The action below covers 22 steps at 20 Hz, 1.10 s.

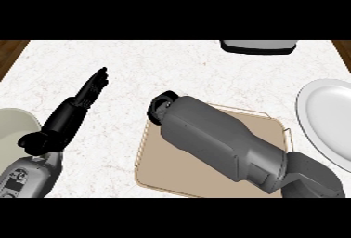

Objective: Pick the lemon from the tray and place it in the plate

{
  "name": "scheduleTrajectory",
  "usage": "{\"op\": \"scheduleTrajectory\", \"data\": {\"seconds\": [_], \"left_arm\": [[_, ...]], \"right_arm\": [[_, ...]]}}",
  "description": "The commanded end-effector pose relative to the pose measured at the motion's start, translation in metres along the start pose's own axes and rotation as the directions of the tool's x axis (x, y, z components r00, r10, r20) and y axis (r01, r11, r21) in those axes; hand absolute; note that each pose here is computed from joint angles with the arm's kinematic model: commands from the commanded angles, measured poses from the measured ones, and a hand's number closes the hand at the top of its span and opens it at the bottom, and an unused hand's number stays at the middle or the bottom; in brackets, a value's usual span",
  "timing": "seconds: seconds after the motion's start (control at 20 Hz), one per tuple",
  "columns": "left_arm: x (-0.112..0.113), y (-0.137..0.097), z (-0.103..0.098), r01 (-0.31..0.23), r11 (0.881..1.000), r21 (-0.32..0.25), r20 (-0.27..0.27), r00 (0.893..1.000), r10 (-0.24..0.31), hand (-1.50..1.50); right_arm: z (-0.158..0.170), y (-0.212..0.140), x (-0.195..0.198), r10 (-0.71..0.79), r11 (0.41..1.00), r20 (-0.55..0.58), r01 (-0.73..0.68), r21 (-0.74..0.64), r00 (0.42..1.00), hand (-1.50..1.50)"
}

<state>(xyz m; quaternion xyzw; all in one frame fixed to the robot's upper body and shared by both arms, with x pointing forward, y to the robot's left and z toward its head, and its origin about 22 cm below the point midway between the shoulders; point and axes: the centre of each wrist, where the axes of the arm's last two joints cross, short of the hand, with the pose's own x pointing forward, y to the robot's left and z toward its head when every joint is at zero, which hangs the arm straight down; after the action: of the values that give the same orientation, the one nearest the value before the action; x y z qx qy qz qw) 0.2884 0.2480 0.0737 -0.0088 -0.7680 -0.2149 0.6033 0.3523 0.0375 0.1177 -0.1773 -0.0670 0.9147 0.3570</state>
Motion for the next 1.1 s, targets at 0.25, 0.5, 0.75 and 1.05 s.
{"op": "scheduleTrajectory", "data": {"seconds": [0.25,0.5,0.75,1.05], "left_arm": [[0.010,-0.006,-0.007,-0.008,1.000,-0.006,0.006,1.000,0.008,0.00],[-0.004,0.008,-0.004,0.013,1.000,0.020,-0.002,1.000,-0.013,0.00],[0.005,-0.002,0.002,0.010,1.000,0.017,-0.008,1.000,-0.010,0.00],[-0.003,0.008,0.008,-0.007,1.000,0.026,-0.008,1.000,0.007,0.00]], "right_arm": [[0.010,-0.025,-0.013,-0.014,0.996,-0.033,0.017,0.090,0.999,-1.50],[-0.009,-0.011,-0.003,0.044,0.990,-0.035,-0.039,0.137,0.998,-1.50],[-0.032,0.002,-0.007,0.059,0.976,-0.047,-0.048,0.212,0.997,-1.50],[-0.043,0.010,-0.006,0.111,0.956,-0.062,-0.090,0.279,0.992,-1.50]]}}
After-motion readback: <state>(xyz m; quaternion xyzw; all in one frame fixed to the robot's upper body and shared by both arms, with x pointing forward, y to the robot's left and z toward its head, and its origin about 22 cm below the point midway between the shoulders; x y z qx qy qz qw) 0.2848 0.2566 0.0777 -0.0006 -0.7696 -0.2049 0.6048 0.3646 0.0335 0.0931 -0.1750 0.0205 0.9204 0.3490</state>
